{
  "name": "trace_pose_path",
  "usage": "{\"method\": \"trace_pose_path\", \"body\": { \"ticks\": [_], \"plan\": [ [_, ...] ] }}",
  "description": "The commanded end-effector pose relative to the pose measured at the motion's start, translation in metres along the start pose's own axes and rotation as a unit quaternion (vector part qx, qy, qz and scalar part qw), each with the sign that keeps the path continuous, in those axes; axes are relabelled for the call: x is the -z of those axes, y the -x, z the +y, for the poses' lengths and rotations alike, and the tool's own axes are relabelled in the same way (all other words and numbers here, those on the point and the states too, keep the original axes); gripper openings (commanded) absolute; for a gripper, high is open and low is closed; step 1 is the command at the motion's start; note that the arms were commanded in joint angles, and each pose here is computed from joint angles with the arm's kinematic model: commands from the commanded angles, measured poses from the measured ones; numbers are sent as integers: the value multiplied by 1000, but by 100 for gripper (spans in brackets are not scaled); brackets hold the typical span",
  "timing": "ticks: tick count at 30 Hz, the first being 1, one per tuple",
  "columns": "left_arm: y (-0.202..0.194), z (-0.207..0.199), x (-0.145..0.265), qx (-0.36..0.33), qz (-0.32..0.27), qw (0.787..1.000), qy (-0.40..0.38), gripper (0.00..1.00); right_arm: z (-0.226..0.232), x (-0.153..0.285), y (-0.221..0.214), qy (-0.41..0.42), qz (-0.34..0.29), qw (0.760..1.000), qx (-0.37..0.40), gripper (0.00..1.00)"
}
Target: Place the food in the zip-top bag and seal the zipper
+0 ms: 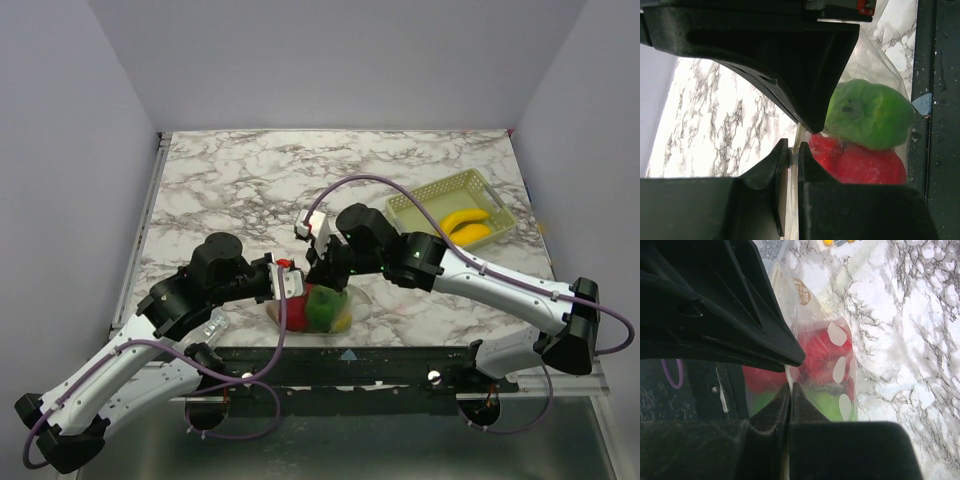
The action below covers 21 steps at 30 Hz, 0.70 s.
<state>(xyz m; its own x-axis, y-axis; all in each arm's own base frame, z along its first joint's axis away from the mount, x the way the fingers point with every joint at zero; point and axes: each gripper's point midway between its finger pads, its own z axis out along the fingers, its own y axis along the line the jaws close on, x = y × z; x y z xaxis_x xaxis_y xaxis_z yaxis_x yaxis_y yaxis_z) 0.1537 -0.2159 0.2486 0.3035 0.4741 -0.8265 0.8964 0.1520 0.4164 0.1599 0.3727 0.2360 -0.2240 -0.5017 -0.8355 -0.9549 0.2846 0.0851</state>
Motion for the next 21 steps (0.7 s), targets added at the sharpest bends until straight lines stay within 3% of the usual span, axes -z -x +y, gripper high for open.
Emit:
{"method": "trace_pose_path", "body": {
  "ticks": [1,7,21],
  "plan": [
    [2,4,5,-3,4,1000,14,0,-22,13,-7,-67,-1,998,-4,0],
    [-4,-1,9,6,16,1000,10,0,-53,33,-36,-167,23,986,-5,0],
    [-24,-1,19,8,64,998,26,0,-67,62,-48,-229,7,973,-9,0]
  ]
}}
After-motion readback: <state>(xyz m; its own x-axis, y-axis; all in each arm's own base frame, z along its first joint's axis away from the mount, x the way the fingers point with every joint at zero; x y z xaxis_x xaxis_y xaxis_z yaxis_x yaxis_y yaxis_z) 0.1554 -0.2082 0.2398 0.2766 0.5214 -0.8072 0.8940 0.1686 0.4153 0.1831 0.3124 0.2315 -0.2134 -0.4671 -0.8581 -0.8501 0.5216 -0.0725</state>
